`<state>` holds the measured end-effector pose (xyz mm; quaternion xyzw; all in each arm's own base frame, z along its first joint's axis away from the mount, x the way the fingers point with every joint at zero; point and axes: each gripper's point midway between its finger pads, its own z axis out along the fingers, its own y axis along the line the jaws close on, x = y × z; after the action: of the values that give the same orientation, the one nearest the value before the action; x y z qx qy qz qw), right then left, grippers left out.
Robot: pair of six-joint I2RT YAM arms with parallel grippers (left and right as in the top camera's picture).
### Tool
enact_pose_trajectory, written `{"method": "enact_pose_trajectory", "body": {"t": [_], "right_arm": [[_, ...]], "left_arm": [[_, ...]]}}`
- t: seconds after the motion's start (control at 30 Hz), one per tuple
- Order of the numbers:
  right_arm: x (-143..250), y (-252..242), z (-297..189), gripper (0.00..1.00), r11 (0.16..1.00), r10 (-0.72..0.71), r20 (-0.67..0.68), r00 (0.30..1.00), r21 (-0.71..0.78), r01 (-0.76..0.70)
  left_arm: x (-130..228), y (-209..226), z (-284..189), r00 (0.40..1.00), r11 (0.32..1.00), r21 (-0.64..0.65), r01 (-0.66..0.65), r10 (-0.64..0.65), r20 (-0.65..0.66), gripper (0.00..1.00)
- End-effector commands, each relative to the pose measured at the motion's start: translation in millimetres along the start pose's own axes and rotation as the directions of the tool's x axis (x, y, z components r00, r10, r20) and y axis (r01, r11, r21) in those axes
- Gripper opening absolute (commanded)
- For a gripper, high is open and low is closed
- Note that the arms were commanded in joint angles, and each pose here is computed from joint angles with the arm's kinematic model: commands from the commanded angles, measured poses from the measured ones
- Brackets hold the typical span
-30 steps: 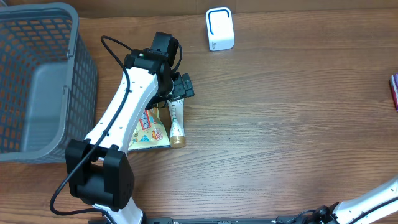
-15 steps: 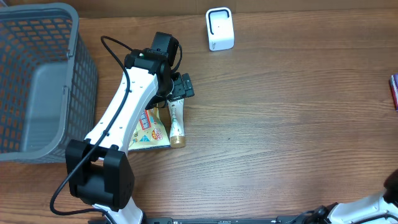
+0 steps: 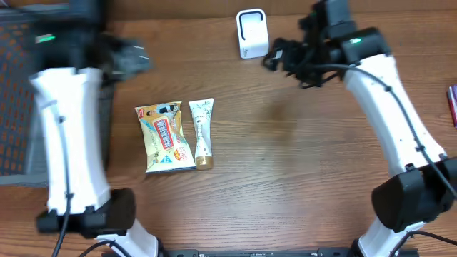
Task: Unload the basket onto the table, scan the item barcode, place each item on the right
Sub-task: 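Reach the right gripper to the Pantene tube and grasp it, then lift the Pantene tube with the right gripper toward the scanner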
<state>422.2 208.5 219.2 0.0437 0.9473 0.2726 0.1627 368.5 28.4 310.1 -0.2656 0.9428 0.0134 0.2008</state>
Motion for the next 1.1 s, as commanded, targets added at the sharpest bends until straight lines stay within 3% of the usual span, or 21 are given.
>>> {"method": "enact_pose_trajectory", "body": {"t": [0.0, 0.07, 0.17, 0.4, 0.57, 0.63, 0.67, 0.73, 0.77, 0.83, 0.93, 1.07], "right_arm": [[34.6, 36.2, 45.2, 0.93, 0.998, -0.058, -0.081, 0.995, -0.004, 0.057], [77.6, 51.3, 98.3, 0.84, 0.994, -0.052, -0.151, 0.987, 0.087, 0.065], [135.0, 80.9, 154.9, 0.70, 0.981, -0.155, -0.233, 0.960, 0.074, 0.177], [154.8, 81.2, 166.7, 0.60, 0.958, -0.183, -0.191, 0.964, 0.187, 0.219], [189.0, 58.5, 218.7, 0.58, 0.937, -0.174, -0.260, 0.950, 0.254, 0.241], [187.7, 51.4, 221.7, 0.58, 0.927, -0.176, -0.252, 0.952, 0.284, 0.247], [180.0, 40.9, 219.0, 0.53, 0.907, -0.169, -0.215, 0.962, 0.347, 0.237], [174.9, 33.2, 216.3, 0.31, 0.890, -0.169, -0.192, 0.967, 0.391, 0.233], [173.6, 32.5, 216.1, 0.28, 0.890, -0.169, -0.189, 0.967, 0.394, 0.232], [168.8, 29.7, 214.5, 0.23, 0.890, -0.159, -0.186, 0.970, 0.398, 0.222], [151.4, 25.0, 201.4, 0.05, 0.889, -0.124, -0.177, 0.976, 0.416, 0.189], [116.7, 18.6, 177.4, 0.04, 0.890, -0.087, -0.147, 0.985, 0.432, 0.143]], "left_arm": [[-32.8, 61.6, -31.3, 0.974, 0.979, 0.022, 0.204, -0.205, 0.101, 1.00], [-36.7, 80.1, -28.2, 0.964, 0.967, 0.048, 0.252, -0.255, 0.074, 1.00], [-36.0, 76.7, -28.4, 0.982, 0.981, 0.087, 0.172, -0.178, 0.059, 1.00], [-35.0, 72.6, -28.7, 0.985, 0.982, 0.110, 0.157, -0.163, 0.050, 1.00], [-34.9, 72.1, -28.7, 0.986, 0.982, 0.111, 0.152, -0.158, 0.050, 1.00], [-34.9, 72.1, -28.7, 0.986, 0.982, 0.111, 0.152, -0.158, 0.050, 1.00], [-34.8, 71.9, -28.7, 0.986, 0.982, 0.112, 0.152, -0.158, 0.050, 0.99], [-31.6, 58.2, -30.5, 0.992, 0.976, 0.186, 0.113, -0.120, 0.026, 1.00], [-28.4, 45.5, -33.0, 0.998, 0.966, 0.252, 0.063, -0.068, 0.014, 1.00], [-24.4, 32.8, -35.0, 1.000, 0.955, 0.296, 0.022, -0.025, 0.007, 0.89], [-17.0, 19.6, -32.1, 1.000, 0.952, 0.307, -0.008, 0.013, -0.012, 0.82], [-4.1, 2.7, -24.1, 0.997, 0.947, 0.318, -0.044, 0.064, -0.052, 0.81]]}}
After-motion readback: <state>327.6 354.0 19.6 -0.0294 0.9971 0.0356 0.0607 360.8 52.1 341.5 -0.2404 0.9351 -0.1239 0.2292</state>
